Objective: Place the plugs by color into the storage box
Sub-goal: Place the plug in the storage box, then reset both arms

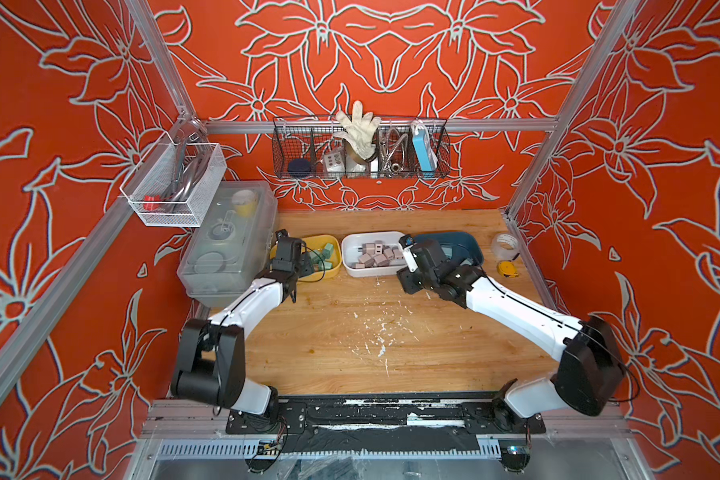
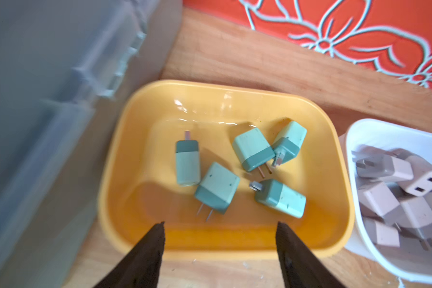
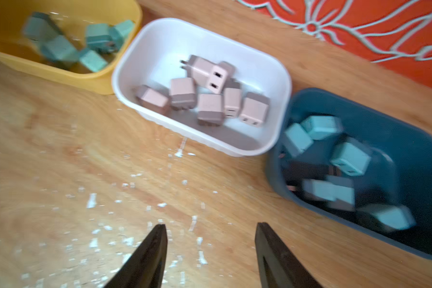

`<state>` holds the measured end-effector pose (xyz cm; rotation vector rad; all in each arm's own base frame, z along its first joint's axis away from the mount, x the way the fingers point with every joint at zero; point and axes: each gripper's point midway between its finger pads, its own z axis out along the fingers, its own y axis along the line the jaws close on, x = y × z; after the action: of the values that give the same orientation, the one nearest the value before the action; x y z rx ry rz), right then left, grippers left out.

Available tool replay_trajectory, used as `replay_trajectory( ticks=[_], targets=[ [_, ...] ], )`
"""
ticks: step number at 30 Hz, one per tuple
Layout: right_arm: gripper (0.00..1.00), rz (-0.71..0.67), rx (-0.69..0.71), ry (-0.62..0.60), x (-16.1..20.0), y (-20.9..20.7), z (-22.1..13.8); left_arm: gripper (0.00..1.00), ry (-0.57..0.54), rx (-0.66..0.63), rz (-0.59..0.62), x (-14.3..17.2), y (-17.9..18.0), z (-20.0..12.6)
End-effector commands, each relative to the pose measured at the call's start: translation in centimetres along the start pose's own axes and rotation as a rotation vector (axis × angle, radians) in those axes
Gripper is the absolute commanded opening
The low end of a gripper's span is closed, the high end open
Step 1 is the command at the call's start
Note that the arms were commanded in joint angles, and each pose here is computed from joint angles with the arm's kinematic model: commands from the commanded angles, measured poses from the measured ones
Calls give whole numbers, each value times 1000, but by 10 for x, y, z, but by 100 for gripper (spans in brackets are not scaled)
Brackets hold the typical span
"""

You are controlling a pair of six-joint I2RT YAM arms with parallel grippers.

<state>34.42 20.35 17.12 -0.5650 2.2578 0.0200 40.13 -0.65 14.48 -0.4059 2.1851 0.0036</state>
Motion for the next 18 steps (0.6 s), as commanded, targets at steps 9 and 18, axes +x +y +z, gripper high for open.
replay_trajectory(
  ticks=[9,18],
  targets=[
    [69,56,507,-155,100,-151,7,75,-221,-97,268,6,28,-5],
    [69,14,404,-191,91,-153,43,75,-178,-1,319,47,22,14]
  ],
)
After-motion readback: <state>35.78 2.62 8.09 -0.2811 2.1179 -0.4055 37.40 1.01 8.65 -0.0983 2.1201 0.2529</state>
